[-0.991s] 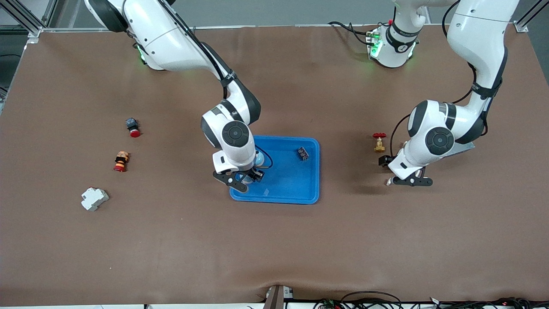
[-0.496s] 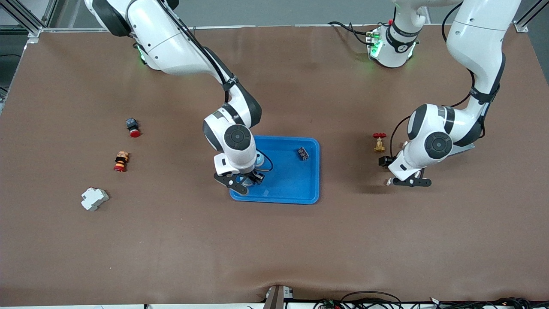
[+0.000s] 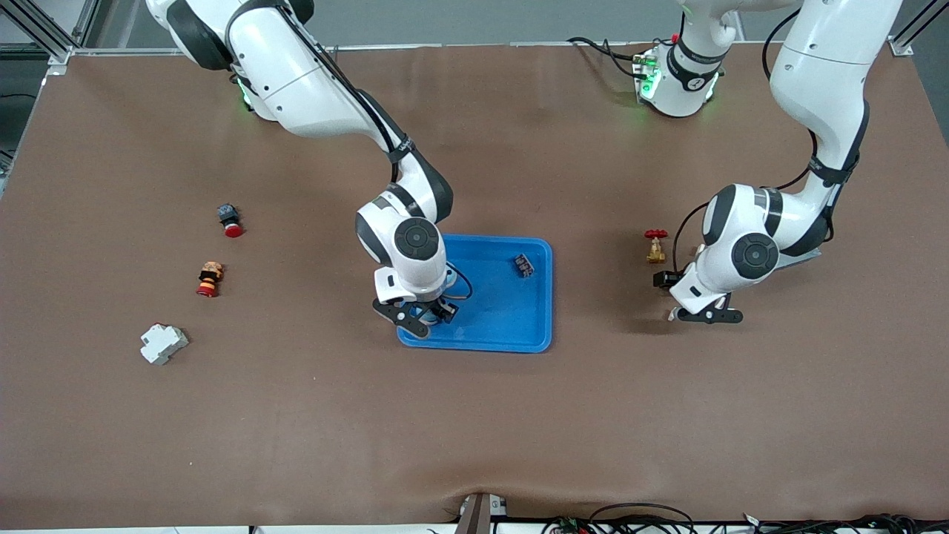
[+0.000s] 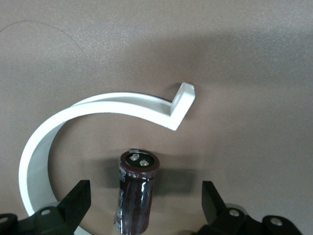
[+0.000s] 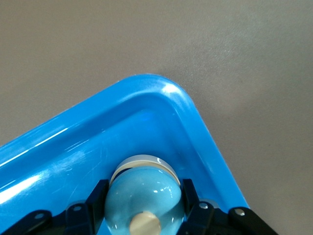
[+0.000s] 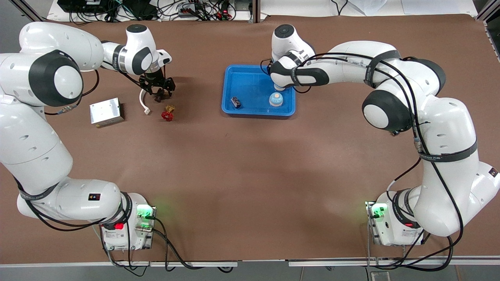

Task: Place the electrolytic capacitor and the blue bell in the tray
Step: 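Release the bell in the tray while the left gripper lifts the capacitor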

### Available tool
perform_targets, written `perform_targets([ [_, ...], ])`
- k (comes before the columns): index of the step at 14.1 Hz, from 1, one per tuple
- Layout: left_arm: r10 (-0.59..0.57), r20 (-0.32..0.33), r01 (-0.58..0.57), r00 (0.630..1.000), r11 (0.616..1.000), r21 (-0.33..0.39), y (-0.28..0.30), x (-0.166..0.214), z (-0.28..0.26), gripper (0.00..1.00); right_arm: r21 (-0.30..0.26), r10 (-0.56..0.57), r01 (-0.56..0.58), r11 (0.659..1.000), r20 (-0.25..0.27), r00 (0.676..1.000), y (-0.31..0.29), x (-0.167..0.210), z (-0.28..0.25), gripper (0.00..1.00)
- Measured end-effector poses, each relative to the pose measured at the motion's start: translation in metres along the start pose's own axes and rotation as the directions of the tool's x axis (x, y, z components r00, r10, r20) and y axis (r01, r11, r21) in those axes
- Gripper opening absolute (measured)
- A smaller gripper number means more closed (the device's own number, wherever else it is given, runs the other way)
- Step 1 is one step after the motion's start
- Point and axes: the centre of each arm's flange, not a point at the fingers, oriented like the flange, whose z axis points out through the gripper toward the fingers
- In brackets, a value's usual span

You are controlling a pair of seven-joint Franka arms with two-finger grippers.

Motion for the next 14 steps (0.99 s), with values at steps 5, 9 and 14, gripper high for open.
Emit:
perform_targets([
  [5, -0.024, -0.021, 0.024, 0.999, 1.0, -0.009, -0.012, 0.004, 0.0, 0.96, 0.016, 0.024, -0.024, 1.0, -0.007, 1.0, -0.01, -0.008, -0.002, 0.66],
  [9, -0.033, -0.026, 0.032, 0.999, 0.999, -0.012, -0.017, 0.005, 0.0, 0.66, 0.021, 0.026, -0.026, 0.999, -0.009, 1.0, -0.014, -0.009, -0.002, 0.66],
  [14, -0.024, -0.023, 0.024, 0.999, 1.0, -0.012, -0.01, 0.004, 0.001, 0.71, 0.015, 0.007, -0.006, 1.0, -0.027, 1.0, -0.015, -0.012, -0.001, 0.72],
])
